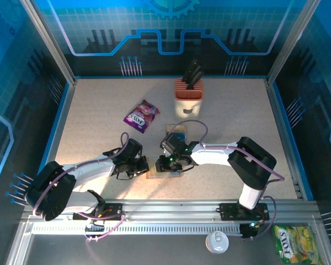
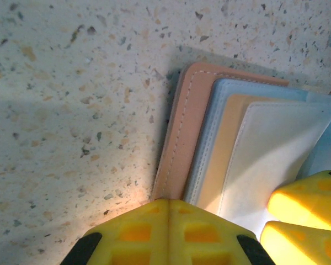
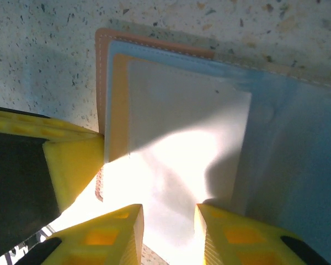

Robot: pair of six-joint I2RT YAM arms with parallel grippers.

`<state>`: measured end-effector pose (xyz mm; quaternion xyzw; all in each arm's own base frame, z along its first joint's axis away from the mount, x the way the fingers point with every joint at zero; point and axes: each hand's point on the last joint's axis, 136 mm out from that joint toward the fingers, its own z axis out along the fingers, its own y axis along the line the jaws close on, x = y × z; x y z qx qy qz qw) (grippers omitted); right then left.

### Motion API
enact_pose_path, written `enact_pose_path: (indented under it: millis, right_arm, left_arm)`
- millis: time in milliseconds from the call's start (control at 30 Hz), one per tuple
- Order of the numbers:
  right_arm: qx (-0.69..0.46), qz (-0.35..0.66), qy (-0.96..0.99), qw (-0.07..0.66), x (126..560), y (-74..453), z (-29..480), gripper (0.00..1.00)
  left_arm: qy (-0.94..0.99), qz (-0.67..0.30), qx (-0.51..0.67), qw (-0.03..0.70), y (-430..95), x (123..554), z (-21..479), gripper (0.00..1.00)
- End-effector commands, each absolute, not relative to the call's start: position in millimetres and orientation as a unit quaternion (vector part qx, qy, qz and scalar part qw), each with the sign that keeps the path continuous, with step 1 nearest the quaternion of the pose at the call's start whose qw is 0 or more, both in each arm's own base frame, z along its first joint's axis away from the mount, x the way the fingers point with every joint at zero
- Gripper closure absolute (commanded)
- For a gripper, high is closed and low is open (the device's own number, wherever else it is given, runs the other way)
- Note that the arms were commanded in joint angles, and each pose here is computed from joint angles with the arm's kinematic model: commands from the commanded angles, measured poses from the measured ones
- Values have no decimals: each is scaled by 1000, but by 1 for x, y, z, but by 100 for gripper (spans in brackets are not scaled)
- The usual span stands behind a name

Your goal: Take the credit cards out of the card holder

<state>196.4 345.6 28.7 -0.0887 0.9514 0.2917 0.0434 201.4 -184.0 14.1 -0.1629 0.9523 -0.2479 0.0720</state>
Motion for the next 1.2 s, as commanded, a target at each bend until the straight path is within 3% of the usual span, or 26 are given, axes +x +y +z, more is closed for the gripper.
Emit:
enact_pose_path:
  millis: [0, 567, 833, 1167]
  right_arm:
    - [-77, 287, 954, 48, 197, 338, 29, 68]
    - [-57, 319, 945, 44, 195, 331, 21, 68]
    - [-53, 329, 942, 40, 194, 332, 20, 68]
    - [-51, 334, 941, 35, 194, 333, 20, 68]
  left_arm:
    - [960, -216, -168, 55, -172, 193, 2, 94]
    - [936, -289, -185, 83, -191, 207, 44, 87]
    - [916, -343, -196, 75, -209, 213, 48, 74]
    - [919, -336, -203, 45, -214, 210, 30, 74]
